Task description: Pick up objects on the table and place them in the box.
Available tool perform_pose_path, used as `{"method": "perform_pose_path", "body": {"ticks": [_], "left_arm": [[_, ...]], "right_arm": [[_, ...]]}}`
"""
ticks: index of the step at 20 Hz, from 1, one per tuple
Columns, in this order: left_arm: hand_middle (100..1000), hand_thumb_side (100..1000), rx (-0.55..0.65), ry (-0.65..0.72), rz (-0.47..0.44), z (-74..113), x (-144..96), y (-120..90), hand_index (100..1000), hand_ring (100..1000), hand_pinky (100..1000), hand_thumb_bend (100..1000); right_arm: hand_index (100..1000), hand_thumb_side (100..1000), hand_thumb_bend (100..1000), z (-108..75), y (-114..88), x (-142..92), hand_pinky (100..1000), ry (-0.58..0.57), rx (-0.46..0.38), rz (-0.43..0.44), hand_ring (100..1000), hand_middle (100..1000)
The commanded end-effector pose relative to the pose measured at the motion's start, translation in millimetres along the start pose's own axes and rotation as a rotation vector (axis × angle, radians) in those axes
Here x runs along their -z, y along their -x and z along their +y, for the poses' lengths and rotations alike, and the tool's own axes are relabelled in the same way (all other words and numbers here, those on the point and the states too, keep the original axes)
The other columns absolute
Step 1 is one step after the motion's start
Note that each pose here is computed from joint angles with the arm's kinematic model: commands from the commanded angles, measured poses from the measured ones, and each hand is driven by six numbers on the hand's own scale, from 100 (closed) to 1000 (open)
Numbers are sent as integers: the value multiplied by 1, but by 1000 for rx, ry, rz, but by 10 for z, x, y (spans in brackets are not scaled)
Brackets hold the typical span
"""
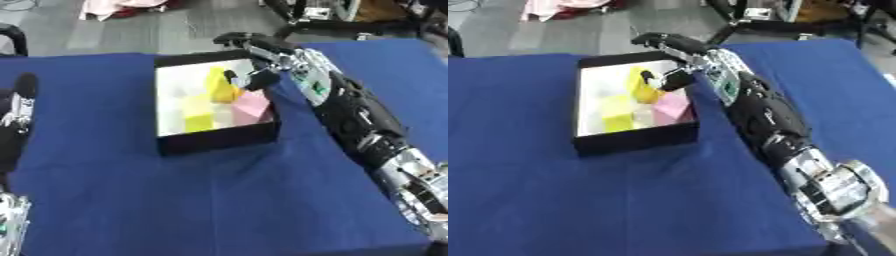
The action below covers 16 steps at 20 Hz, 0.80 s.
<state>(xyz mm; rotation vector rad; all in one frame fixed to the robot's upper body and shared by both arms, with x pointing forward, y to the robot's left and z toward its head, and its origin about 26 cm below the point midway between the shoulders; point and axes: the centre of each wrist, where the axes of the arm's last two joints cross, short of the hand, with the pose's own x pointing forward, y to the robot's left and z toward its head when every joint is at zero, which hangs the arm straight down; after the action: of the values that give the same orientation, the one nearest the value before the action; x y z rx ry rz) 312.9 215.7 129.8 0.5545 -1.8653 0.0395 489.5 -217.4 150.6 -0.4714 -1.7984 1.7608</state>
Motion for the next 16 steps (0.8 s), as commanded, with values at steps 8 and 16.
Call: {"method": "perform_pose_path", "body": {"ticks": [8, 16], "left_arm": [[628, 703, 35, -55, -10, 140, 30, 28, 842, 647, 799, 753], [616, 699, 236, -309, 50, 759, 246, 220, 822, 634, 782, 717]], "right_arm": [[939, 747, 100, -575, 128, -587, 921, 277, -127, -76, 909, 931], [878, 448, 100, -671, 434, -1763, 875, 525, -127, 140, 891, 870]]}}
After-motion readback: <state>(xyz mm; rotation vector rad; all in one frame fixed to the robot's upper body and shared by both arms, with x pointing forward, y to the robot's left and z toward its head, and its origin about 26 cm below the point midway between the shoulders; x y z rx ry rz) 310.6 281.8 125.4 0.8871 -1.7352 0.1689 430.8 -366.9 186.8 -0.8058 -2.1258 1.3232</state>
